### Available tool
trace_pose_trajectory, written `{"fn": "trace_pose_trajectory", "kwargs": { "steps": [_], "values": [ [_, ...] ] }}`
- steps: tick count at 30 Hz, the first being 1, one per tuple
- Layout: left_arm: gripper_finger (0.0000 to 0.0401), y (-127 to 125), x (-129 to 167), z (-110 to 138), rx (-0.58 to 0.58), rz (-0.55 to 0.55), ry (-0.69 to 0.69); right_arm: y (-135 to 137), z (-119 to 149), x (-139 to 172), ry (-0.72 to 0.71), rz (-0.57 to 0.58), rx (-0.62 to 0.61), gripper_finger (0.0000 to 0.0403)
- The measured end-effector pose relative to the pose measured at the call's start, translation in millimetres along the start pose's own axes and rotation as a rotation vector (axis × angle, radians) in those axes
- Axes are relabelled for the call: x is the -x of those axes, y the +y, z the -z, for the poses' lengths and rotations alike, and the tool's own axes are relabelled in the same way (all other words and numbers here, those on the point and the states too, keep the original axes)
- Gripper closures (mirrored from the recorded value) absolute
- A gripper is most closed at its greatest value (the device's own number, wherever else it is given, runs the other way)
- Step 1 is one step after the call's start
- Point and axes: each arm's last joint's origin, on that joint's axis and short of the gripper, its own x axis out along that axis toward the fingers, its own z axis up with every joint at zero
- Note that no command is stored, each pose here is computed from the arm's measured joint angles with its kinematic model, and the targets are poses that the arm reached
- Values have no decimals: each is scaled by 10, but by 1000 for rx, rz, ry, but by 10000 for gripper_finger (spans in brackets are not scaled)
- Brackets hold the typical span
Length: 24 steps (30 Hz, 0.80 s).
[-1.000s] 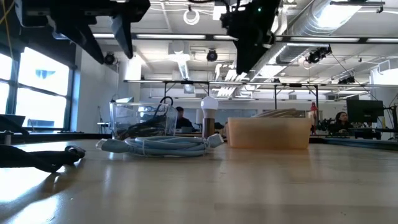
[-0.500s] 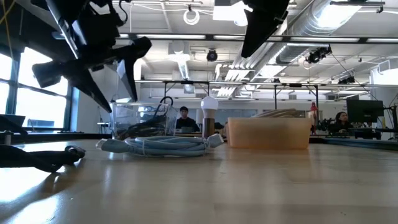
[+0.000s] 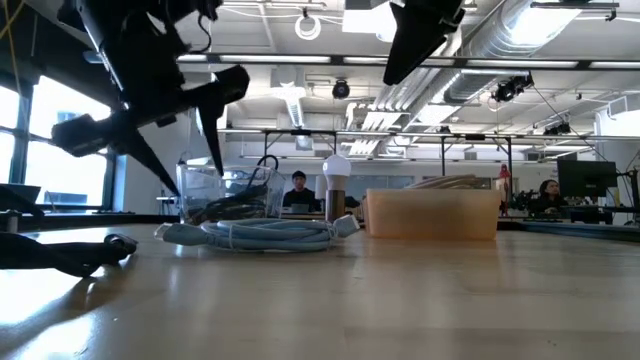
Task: Pick & Place USB Port
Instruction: Put the light blue charger cable into the orange bin
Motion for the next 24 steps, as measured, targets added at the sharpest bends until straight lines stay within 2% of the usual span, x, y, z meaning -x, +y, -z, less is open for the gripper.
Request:
{"fn": "trace_pose_trajectory", "kwargs": {
  "steps": [5, 10, 12, 16, 24],
  "values": [
    [185, -73, -207, -51, -241, 54, 35, 90, 70, -149, 1, -18, 30, 164],
    [185, -98, -323, -120, -444, 36, 146, 186, 252, -418, 12, -85, 61, 164],
    [185, -91, -316, -144, -477, 27, 185, 210, 322, -524, 9, -107, 60, 164],
    [185, 9, -289, -199, -466, -14, 179, 220, 418, -652, 5, -115, 47, 164],
    [185, 7, -291, -211, -496, 14, 140, 235, 378, -658, -43, -133, 44, 164]
  ]
}}
